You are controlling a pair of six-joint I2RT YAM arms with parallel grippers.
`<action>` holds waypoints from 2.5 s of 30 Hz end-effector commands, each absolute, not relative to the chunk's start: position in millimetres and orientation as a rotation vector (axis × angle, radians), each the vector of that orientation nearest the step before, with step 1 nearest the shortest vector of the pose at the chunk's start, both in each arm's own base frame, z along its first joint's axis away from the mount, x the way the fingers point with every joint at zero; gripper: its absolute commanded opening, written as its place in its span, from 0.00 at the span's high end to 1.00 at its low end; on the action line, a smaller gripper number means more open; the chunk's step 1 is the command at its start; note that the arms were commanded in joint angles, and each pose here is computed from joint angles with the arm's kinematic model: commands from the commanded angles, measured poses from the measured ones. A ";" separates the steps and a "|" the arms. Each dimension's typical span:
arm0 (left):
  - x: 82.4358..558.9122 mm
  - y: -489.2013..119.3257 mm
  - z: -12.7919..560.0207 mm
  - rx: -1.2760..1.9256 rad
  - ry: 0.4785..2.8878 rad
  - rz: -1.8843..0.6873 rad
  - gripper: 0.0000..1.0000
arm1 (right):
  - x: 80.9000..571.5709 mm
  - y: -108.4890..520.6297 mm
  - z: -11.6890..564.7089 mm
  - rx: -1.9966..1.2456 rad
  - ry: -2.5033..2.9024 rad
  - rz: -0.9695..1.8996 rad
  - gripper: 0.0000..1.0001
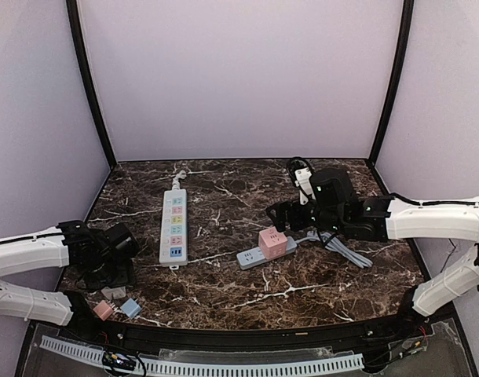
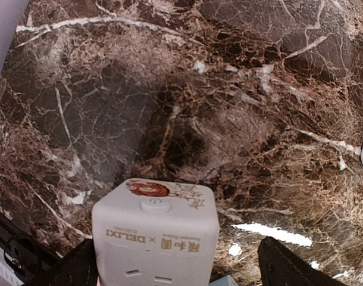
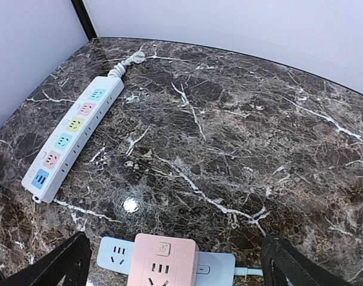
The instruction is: Insert the plug
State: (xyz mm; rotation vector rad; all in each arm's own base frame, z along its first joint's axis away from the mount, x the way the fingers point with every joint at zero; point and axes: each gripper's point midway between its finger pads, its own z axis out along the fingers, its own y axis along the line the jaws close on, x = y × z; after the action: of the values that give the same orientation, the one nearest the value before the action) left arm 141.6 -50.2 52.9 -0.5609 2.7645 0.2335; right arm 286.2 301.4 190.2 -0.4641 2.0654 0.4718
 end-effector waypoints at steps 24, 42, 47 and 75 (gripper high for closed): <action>149.2 -93.9 45.2 -0.382 2.899 0.027 0.30 | 287.2 299.5 191.8 -0.464 2.051 0.474 0.01; 140.4 -88.1 44.2 -0.333 2.939 0.072 0.48 | 288.0 302.6 187.6 -0.476 2.061 0.473 0.01; 150.0 -96.9 56.8 -0.262 2.917 0.028 0.71 | 288.2 302.1 187.3 -0.477 2.061 0.470 0.01; 221.4 -257.6 117.1 0.407 2.451 -0.406 0.99 | 250.0 321.8 227.5 -0.644 1.926 0.752 0.01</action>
State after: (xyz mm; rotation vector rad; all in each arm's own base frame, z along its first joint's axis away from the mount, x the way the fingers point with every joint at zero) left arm 204.0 -220.9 93.4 0.3507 2.6062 -0.2820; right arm 265.2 312.0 210.2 -0.5669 1.9922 0.6253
